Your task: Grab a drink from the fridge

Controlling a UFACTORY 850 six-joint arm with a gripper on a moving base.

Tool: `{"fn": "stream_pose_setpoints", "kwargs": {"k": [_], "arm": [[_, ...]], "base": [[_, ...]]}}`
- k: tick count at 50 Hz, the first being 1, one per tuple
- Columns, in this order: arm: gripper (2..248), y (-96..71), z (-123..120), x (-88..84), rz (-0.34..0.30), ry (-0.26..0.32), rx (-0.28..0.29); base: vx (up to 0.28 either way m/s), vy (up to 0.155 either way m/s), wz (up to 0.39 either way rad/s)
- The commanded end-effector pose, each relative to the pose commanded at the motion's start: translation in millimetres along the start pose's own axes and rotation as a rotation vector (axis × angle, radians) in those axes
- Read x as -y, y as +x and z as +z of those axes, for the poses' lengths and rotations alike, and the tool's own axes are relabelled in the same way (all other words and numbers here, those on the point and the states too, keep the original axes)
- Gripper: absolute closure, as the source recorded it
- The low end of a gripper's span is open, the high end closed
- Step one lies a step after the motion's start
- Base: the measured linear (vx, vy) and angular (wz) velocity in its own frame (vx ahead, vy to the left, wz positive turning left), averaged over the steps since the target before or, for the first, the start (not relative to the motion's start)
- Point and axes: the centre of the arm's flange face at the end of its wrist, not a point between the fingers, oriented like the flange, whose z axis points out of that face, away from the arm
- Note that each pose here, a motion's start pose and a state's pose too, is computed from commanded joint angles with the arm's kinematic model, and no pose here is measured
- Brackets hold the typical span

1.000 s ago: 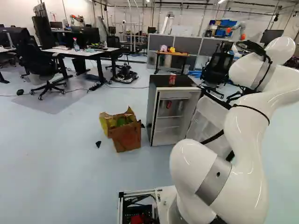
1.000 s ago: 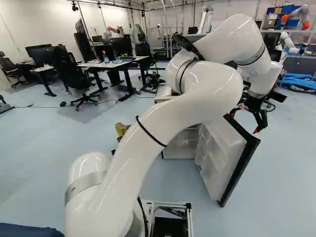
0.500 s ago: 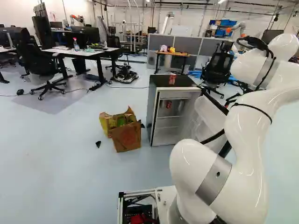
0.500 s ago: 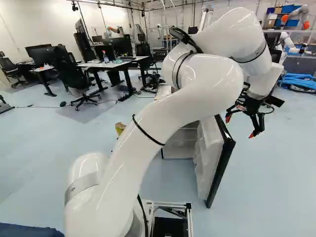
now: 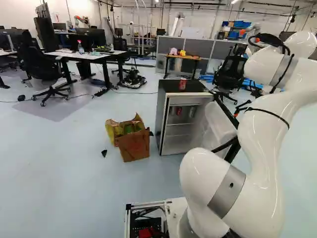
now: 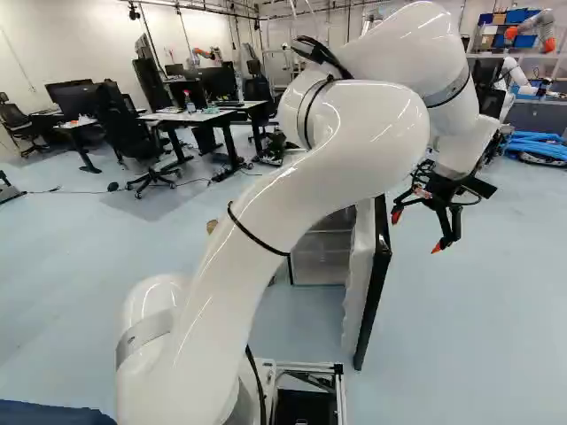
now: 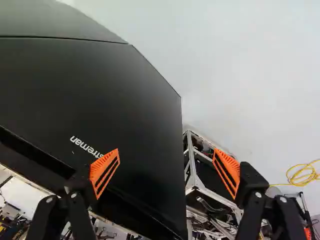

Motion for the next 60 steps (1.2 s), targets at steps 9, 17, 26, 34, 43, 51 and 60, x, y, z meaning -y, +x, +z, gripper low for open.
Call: {"fn": "stream_pose_setpoints", "kwargs": {"k": [9, 17, 26, 34, 43, 51, 60], "arm": [[3, -11.6, 4, 7.3, -0.010, -0.003, 0.042], [3, -21.5, 7, 14.6, -0.019, -0.007, 0.076], [3, -32.2, 11, 25.1, -0.034, -0.012, 0.111], [3, -41.0, 15, 34.4, -0.047, -0.017, 0.138], [3, -50.1, 19, 45.4, -0.064, -0.023, 0.154], [3, -58.3, 23, 55.3, -0.080, -0.031, 0.167], [3, -66.7, 28, 65.4, -0.107, -0.054, 0.169]], "base": [[0.000, 0.000, 0.000], [0.000, 0.000, 0.000], [0.000, 0.000, 0.000], [0.000, 0.000, 0.000], [0.000, 0.000, 0.000], [0.000, 0.000, 0.000], [0.000, 0.000, 0.000]]}}
